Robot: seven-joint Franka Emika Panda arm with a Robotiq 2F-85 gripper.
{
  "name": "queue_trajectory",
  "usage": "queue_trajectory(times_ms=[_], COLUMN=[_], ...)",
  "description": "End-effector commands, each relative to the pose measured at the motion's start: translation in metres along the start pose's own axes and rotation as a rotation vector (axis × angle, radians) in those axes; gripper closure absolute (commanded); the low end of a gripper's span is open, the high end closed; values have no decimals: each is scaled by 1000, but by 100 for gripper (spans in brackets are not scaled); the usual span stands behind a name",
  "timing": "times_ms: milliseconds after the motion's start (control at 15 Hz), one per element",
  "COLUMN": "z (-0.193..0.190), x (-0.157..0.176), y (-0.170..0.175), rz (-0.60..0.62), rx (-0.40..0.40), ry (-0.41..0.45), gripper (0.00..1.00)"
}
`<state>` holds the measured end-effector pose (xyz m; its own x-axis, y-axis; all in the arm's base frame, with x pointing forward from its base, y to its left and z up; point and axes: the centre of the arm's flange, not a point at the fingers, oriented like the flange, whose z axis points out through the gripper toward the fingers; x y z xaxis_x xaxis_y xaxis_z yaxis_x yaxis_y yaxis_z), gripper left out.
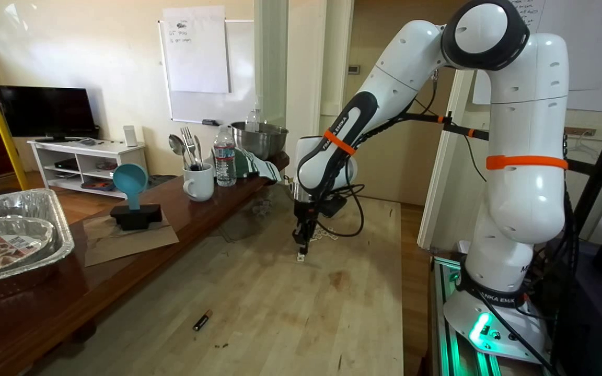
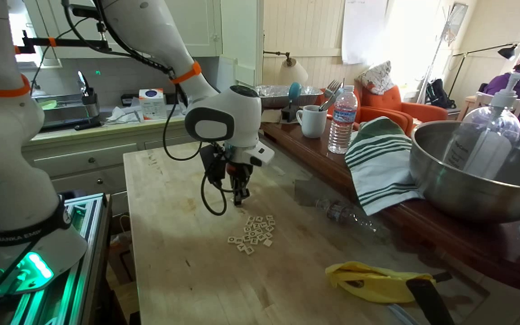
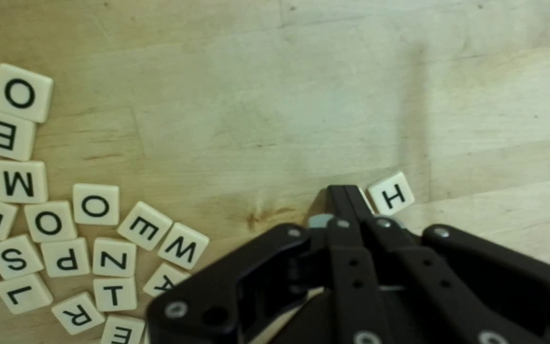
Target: Spell the word 'Hue.'
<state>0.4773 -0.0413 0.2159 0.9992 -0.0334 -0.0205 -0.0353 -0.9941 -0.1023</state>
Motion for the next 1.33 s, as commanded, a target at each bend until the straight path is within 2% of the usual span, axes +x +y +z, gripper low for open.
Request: queue_trajectory(times_ms=[0,400,1267], z=[34,31,-15], x=[-1,0,-13], y=[-8,-11,-7], rz=[25,18,8], rx=[24,27,20], ry=[-73,-67,67], gripper=[100,100,100])
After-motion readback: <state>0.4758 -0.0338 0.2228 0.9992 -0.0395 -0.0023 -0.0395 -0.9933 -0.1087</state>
